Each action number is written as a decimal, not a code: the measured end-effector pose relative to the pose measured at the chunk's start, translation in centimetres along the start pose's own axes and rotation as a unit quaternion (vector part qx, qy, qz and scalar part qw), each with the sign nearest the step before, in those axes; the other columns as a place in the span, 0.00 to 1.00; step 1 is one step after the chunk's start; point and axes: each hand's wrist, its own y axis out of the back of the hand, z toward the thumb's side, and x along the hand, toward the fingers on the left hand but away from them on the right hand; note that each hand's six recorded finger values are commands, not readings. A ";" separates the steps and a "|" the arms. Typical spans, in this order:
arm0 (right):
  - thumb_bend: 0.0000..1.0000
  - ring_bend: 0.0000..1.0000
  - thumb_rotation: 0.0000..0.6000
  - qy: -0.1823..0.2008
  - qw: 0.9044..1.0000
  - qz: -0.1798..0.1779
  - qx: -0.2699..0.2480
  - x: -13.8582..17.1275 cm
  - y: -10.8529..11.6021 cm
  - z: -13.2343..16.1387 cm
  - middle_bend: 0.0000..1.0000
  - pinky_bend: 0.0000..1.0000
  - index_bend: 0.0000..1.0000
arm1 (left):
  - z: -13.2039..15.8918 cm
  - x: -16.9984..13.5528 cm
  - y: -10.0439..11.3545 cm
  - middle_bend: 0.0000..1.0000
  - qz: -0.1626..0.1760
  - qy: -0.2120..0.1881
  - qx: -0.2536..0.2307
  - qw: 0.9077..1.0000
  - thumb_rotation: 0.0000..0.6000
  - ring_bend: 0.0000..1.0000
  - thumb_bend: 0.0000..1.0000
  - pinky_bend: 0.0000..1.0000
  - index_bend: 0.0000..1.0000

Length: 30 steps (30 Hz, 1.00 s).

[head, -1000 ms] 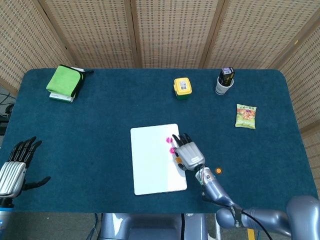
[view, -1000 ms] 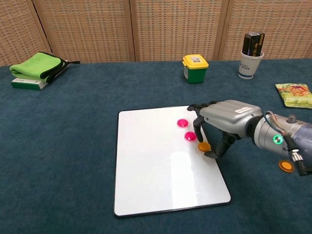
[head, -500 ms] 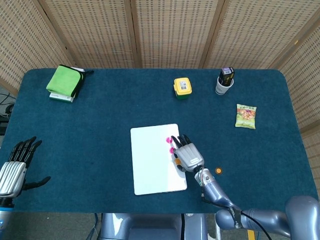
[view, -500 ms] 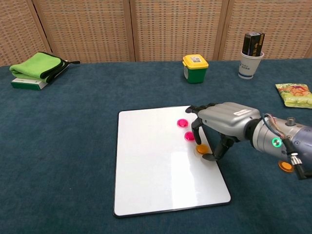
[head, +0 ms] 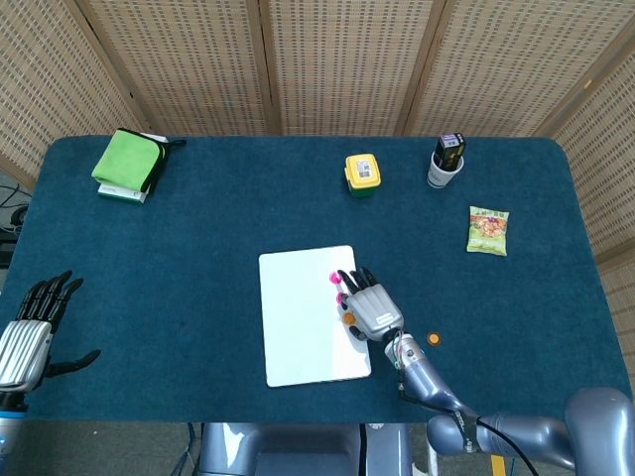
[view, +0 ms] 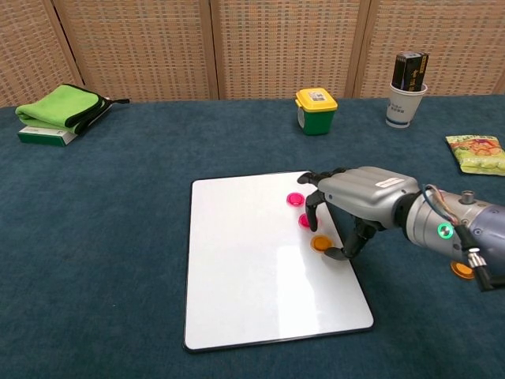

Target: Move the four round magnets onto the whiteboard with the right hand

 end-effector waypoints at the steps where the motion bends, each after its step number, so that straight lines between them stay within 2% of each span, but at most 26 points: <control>1: 0.36 0.00 1.00 0.000 1.000 -0.001 -0.001 0.0 0.0 0.0 0.00 0.00 0.39 | 0.0 0.0 0.0 0.00 0.000 0.000 0.000 1.000 1.00 0.00 0.00 0.00 0.00; 9: 0.36 0.00 1.00 0.004 1.000 -0.021 -0.006 1.2 1.8 -0.4 0.00 0.00 0.39 | 0.0 0.0 0.0 0.00 0.000 0.000 0.000 1.000 1.00 0.00 0.00 0.00 0.00; 14: 0.36 0.00 1.00 -0.011 0.999 -0.034 0.011 3.7 3.2 -3.2 0.00 0.00 0.39 | 0.1 0.0 0.0 0.00 -0.001 -0.002 -0.002 1.000 1.00 0.00 0.00 0.00 0.00; 19: 0.36 0.00 1.00 -0.039 0.999 -0.021 0.005 6.7 2.0 -6.6 0.00 0.00 0.39 | 0.2 -0.1 0.0 0.00 -0.002 -0.006 -0.002 1.000 1.00 0.00 0.00 0.00 0.00; 25: 0.36 0.00 1.00 -0.060 0.998 -0.010 -0.013 8.5 0.2 -9.0 0.00 0.00 0.39 | 0.4 -0.1 0.0 0.00 0.000 -0.008 -0.002 1.000 1.00 0.00 0.00 0.00 0.00; 30: 0.36 0.00 1.00 -0.065 0.998 -0.002 0.004 9.4 -1.4 -10.2 0.00 0.00 0.39 | 0.4 -0.1 0.0 0.00 0.003 -0.008 -0.002 1.000 1.00 0.00 0.00 0.00 0.00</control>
